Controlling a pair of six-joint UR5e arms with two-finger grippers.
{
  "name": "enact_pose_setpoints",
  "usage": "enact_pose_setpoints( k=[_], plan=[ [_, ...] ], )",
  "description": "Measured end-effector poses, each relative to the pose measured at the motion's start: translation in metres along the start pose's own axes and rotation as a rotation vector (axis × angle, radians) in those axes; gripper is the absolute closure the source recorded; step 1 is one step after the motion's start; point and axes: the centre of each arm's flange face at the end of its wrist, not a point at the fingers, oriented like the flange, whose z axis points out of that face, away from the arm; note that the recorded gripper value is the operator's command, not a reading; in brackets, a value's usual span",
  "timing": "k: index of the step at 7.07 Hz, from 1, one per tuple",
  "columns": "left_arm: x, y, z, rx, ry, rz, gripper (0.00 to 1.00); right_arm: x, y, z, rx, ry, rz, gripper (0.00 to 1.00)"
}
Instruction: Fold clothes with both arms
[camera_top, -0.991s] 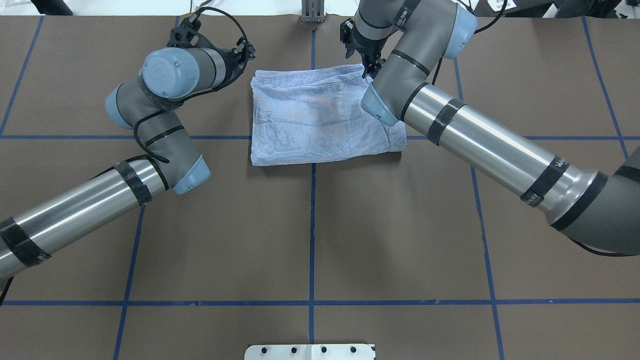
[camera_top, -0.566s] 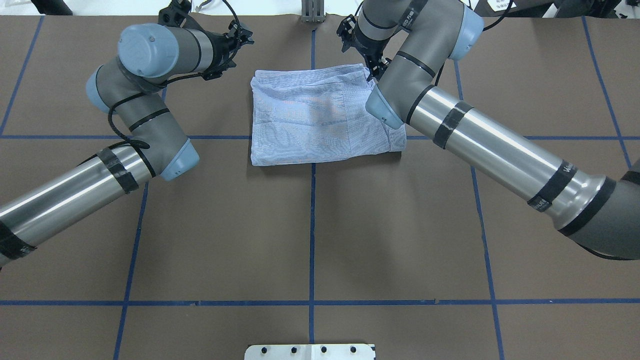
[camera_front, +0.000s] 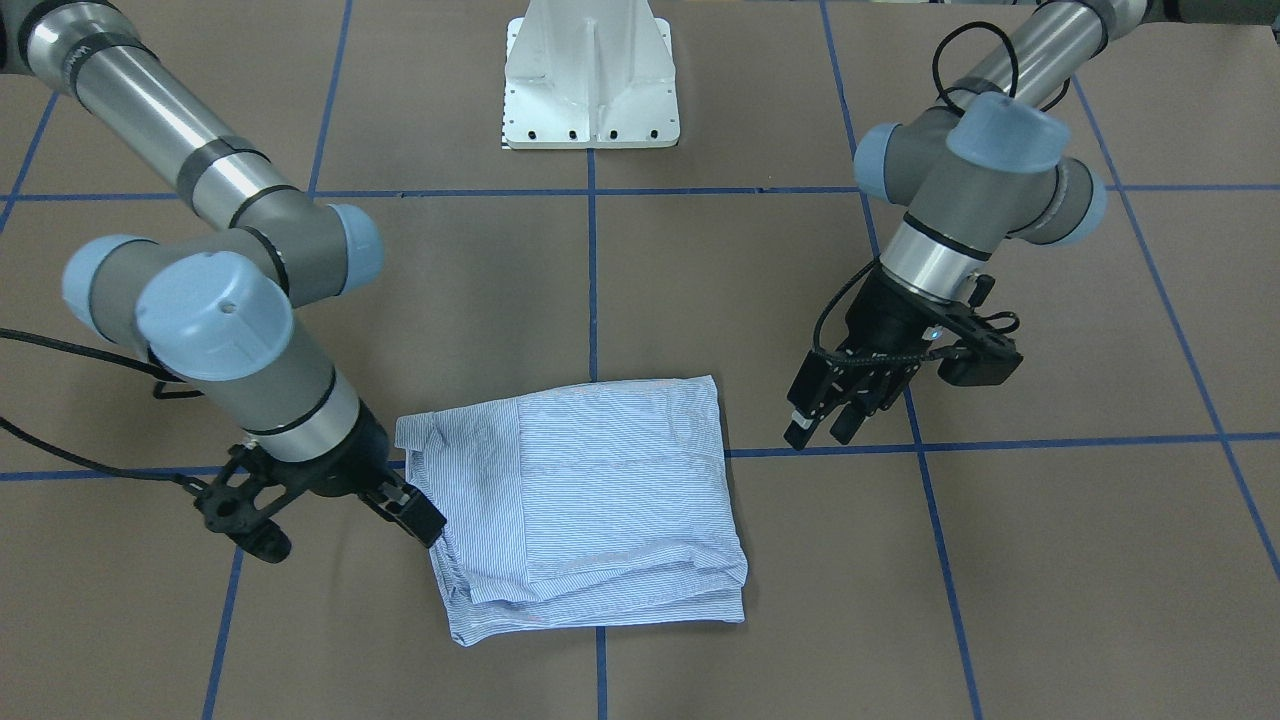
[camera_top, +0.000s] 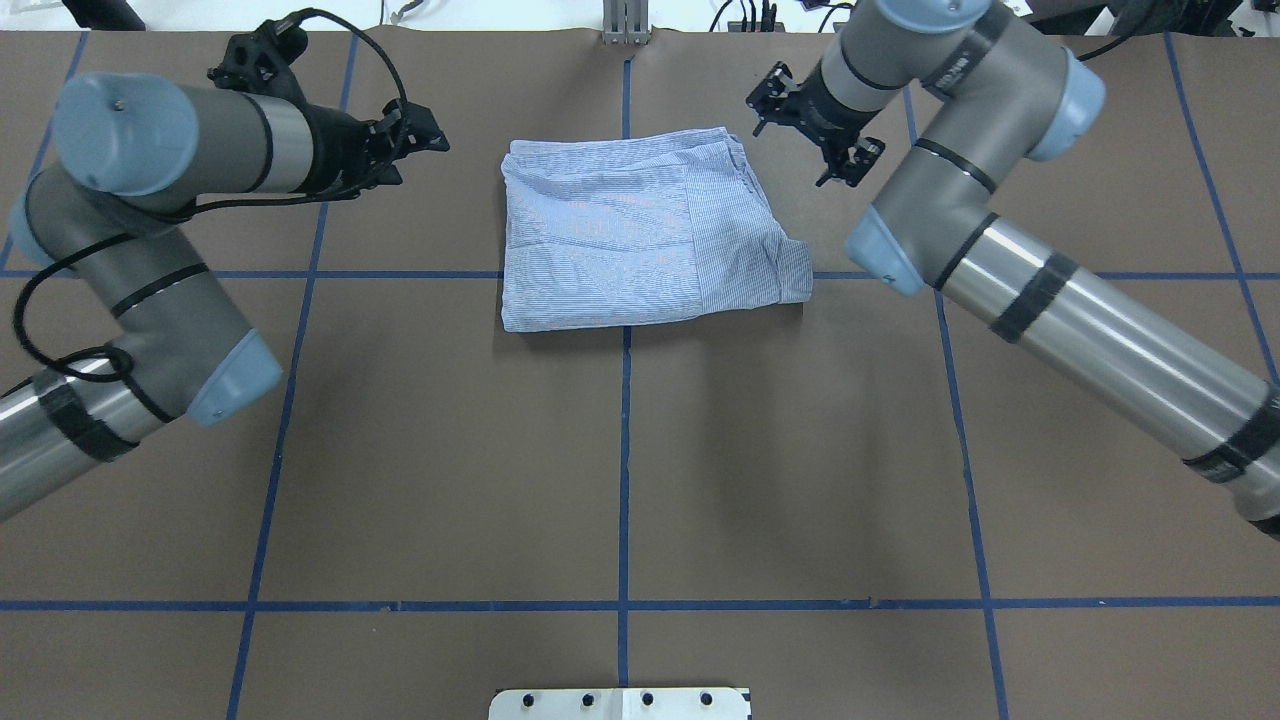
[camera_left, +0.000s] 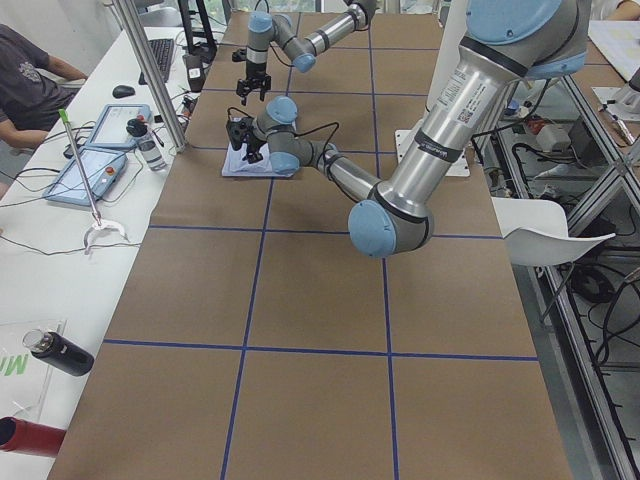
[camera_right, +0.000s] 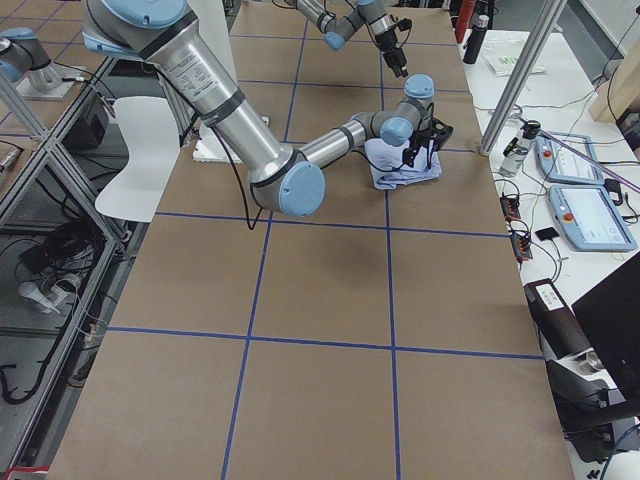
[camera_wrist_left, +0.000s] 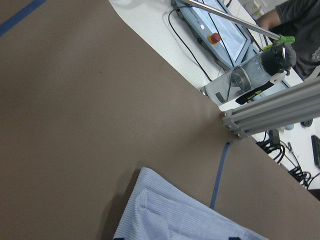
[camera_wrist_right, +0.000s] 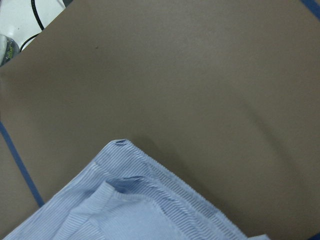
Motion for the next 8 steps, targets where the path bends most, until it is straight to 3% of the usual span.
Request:
enact_pose_setpoints(
  k=[3, 4, 5, 6, 8],
  plan=[
    [-0.119, -0.033, -0.073, -0.091, -0.085, 0.415, 0.23, 0.144, -0.108, -0.065, -0.03, 0.029, -0.282, 0.0],
    [-0.167, -0.054, -0.104, -0.113, -0.121, 0.54, 0.05, 0.196, -0.137, -0.083, -0.036, 0.036, -0.362, 0.0],
    [-0.216, -0.076, -0.136, -0.125, -0.163, 0.659, 0.05, 0.253, -0.158, -0.095, -0.037, 0.056, -0.448, 0.0],
    [-0.26, -0.101, -0.168, -0.133, -0.213, 0.756, 0.05, 0.312, -0.175, -0.105, -0.045, 0.086, -0.542, 0.0],
    [-0.332, -0.149, -0.224, -0.175, -0.317, 0.853, 0.01, 0.408, -0.208, -0.139, -0.094, 0.142, -0.686, 0.0]
  ],
)
